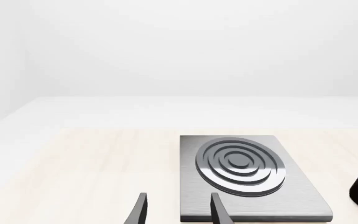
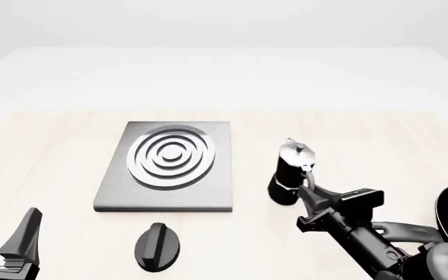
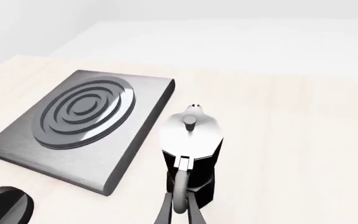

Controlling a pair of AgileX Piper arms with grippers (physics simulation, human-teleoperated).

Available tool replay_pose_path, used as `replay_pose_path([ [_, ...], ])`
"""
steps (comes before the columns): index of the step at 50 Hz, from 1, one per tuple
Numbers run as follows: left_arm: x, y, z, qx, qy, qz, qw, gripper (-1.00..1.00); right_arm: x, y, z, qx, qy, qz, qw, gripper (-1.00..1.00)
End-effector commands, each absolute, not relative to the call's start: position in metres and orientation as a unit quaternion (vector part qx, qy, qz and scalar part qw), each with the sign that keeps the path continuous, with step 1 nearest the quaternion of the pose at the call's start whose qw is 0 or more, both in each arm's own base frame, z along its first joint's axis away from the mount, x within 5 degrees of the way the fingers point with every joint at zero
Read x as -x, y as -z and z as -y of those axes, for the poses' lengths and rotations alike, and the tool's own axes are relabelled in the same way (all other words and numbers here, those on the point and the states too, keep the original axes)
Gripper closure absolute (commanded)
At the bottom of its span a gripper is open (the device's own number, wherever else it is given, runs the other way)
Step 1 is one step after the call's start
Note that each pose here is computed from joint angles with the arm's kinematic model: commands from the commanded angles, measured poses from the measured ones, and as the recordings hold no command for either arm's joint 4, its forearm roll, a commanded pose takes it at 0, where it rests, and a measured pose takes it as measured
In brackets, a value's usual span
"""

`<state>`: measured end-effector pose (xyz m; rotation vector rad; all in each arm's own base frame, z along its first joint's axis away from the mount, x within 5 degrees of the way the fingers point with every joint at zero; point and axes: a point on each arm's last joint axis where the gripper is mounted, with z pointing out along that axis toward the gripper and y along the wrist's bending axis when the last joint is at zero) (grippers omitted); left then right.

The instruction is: Put the moka pot on the stove.

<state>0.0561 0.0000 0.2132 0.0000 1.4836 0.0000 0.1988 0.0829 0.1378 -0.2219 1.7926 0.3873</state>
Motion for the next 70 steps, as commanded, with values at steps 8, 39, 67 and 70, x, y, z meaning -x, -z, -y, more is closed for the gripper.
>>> replay_pose_path([
  [8, -0.056, -0.213, 0.000, 0.000, 0.000, -0.676, 0.737, -1.00, -0.192, -0.149, -0.084, 0.100, -0.178, -0.763, 0.614, 1.00],
  [39, -0.056, -0.213, 0.000, 0.000, 0.000, -0.676, 0.737, -1.00, -0.161, -0.211, -0.070, 0.108, -0.177, -0.718, 0.665, 1.00],
  [67, -0.056, -0.213, 0.000, 0.000, 0.000, -0.676, 0.737, -1.00, -0.168, -0.266, -0.074, 0.111, -0.180, -0.679, 0.703, 1.00],
  [70, -0.056, -0.213, 0.000, 0.000, 0.000, -0.676, 0.737, -1.00, -0.172, -0.271, -0.076, 0.113, -0.181, -0.676, 0.705, 1.00],
])
